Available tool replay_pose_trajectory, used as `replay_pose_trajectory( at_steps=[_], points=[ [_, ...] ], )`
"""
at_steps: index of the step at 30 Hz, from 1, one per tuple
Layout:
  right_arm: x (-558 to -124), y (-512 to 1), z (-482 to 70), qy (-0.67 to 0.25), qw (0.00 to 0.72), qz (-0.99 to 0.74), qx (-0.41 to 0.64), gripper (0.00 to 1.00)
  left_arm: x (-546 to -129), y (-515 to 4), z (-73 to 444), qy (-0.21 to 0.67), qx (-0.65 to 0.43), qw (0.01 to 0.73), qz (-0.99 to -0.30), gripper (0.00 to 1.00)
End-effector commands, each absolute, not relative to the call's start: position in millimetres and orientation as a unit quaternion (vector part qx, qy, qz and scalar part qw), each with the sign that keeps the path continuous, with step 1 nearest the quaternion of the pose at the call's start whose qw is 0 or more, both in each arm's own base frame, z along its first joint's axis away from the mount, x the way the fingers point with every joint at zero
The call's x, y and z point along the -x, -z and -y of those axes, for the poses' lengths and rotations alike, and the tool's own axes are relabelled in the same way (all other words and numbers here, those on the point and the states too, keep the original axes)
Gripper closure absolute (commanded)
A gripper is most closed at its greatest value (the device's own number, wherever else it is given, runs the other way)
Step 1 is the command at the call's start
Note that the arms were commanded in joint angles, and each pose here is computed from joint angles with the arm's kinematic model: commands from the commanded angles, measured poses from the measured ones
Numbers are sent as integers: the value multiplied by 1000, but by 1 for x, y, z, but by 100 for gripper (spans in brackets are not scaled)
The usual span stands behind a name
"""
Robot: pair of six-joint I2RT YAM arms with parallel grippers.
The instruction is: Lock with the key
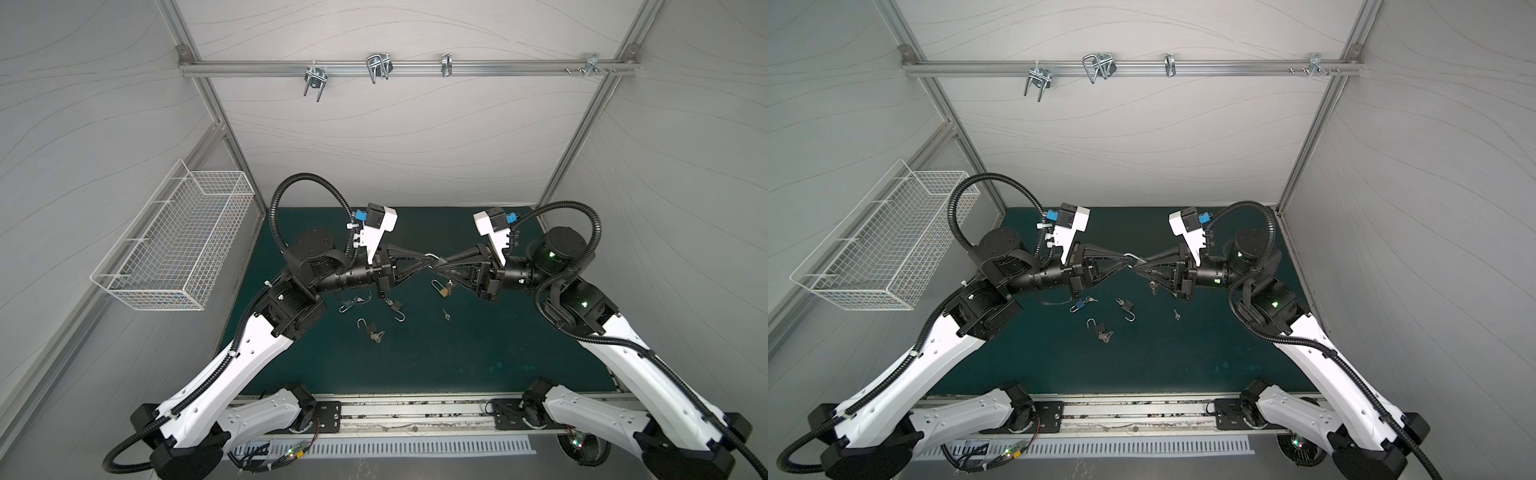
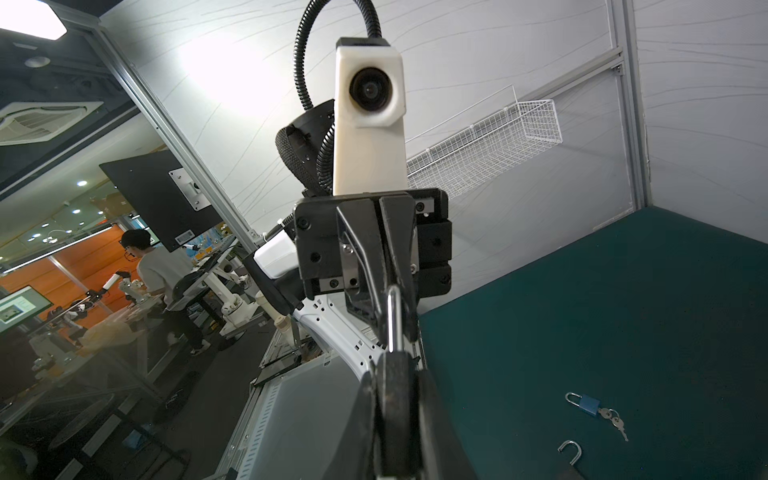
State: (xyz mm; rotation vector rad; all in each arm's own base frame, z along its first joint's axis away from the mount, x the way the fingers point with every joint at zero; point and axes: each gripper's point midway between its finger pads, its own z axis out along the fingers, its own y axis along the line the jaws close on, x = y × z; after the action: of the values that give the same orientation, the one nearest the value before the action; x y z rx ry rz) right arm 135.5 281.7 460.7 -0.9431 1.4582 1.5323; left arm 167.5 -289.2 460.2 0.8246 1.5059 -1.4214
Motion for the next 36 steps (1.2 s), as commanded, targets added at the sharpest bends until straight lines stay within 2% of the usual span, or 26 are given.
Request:
replay_pose_trajectory(
  at_steps=[1,11,16,20,25,31,36],
  points=[
    [-143,-510,-265,-593,501,-529,343,100,-153,-435,290,573,-350,392,-629,100],
    [-146,-517,-263,-593,516,-522,331,100,-149,-432,298,601,-353,369,-615,100],
    [-122,-502,-279,-595,409,-543,429,100,-154,-438,287,565,-347,403,-631,100],
    [-122,-483,-278,-581,376,-571,441,100,-168,-444,270,530,-327,439,-647,100],
    [-123,-476,-271,-580,360,-587,435,100,-183,-450,251,505,-302,465,-661,64],
    [-121,-472,-268,-580,339,-595,441,100,-173,-447,253,511,-331,446,-656,42],
    [-121,-465,-269,-579,312,-610,442,100,-162,-452,260,532,-363,424,-637,33]
  ],
)
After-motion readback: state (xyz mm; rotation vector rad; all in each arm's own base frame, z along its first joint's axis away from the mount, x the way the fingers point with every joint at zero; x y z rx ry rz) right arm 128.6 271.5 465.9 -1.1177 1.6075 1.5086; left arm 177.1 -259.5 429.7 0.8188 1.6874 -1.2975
